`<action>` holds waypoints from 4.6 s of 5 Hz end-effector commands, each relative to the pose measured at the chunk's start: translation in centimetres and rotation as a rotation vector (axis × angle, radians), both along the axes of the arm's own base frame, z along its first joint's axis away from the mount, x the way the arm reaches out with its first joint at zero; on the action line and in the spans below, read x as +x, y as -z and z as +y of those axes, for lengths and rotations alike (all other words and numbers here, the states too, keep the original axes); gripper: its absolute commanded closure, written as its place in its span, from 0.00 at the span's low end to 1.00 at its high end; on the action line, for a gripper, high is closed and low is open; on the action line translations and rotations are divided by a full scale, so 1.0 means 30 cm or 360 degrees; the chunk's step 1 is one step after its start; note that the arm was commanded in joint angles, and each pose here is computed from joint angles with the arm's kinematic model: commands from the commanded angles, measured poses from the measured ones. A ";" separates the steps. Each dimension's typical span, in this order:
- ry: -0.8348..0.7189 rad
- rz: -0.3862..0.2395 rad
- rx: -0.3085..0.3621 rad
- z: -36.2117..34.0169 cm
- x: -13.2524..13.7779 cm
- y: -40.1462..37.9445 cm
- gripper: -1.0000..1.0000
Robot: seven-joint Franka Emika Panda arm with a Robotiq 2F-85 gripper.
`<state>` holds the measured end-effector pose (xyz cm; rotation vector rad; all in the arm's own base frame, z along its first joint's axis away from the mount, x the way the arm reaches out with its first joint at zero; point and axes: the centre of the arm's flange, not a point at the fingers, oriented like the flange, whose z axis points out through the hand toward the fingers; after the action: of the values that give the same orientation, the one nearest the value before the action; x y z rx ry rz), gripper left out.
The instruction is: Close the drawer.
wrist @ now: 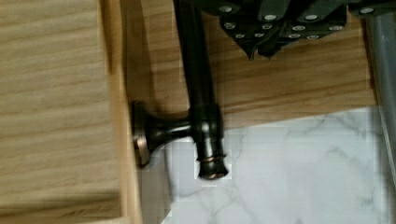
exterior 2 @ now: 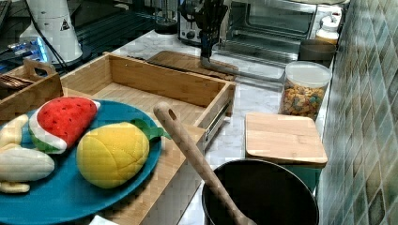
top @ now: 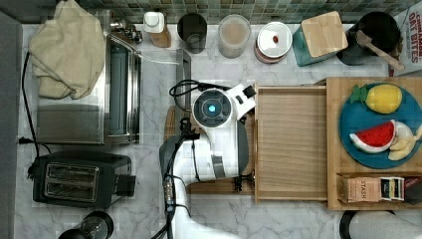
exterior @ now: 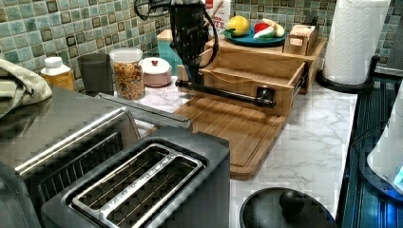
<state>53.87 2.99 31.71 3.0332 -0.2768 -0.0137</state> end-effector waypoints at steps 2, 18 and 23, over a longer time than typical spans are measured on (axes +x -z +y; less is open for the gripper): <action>-0.0069 0.0004 -0.0263 0.082 0.006 0.111 1.00; -0.0156 0.0133 -0.0368 -1.316 -0.213 0.058 1.00; -0.0157 0.0134 -0.0368 -1.316 -0.213 0.058 1.00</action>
<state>53.65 -19.87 26.55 2.8792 0.1988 -0.0492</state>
